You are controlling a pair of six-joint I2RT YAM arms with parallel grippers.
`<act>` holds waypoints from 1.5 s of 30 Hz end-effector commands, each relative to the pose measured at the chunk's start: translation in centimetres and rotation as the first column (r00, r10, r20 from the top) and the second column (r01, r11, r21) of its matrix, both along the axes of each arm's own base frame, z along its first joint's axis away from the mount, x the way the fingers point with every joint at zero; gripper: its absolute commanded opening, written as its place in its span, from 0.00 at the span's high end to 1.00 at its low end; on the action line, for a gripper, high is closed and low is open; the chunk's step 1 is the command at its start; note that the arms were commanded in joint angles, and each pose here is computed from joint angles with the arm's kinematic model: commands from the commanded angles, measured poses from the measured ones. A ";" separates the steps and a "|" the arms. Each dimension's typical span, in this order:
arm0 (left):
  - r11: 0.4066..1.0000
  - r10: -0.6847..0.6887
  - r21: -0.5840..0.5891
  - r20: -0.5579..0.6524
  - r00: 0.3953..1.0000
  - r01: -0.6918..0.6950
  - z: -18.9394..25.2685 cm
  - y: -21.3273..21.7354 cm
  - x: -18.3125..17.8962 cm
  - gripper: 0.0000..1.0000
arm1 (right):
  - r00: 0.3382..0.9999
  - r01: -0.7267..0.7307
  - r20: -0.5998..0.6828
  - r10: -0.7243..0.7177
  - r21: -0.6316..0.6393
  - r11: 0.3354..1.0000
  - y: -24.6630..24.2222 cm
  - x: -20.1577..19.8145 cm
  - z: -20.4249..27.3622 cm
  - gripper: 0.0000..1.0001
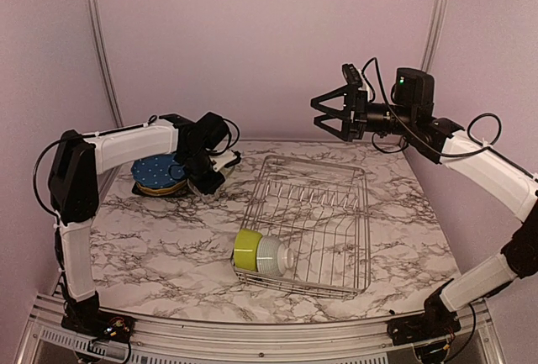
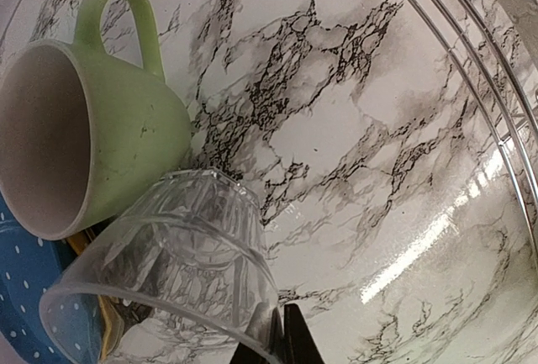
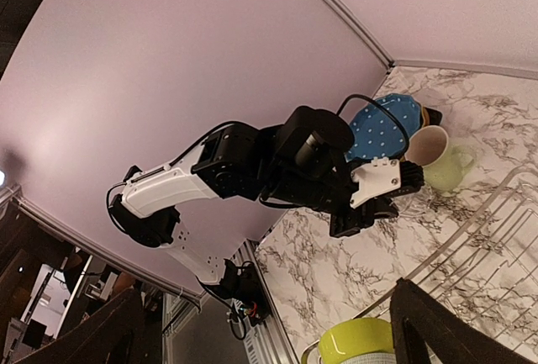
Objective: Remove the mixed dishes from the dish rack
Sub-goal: Place the cup at the center of the board.
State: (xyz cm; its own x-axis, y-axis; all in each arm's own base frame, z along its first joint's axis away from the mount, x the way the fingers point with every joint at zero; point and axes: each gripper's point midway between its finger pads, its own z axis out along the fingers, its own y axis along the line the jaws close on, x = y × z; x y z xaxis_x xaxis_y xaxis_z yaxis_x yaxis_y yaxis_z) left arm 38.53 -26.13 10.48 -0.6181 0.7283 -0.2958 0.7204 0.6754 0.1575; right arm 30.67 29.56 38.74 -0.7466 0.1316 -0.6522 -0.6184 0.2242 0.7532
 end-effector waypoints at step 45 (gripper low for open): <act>0.999 0.045 0.000 0.079 0.996 -0.046 0.5 0.7 5.3 1.00 | 1.000 0.000 0.015 0.001 -0.006 1.000 -0.1 0.2 0.2 0.02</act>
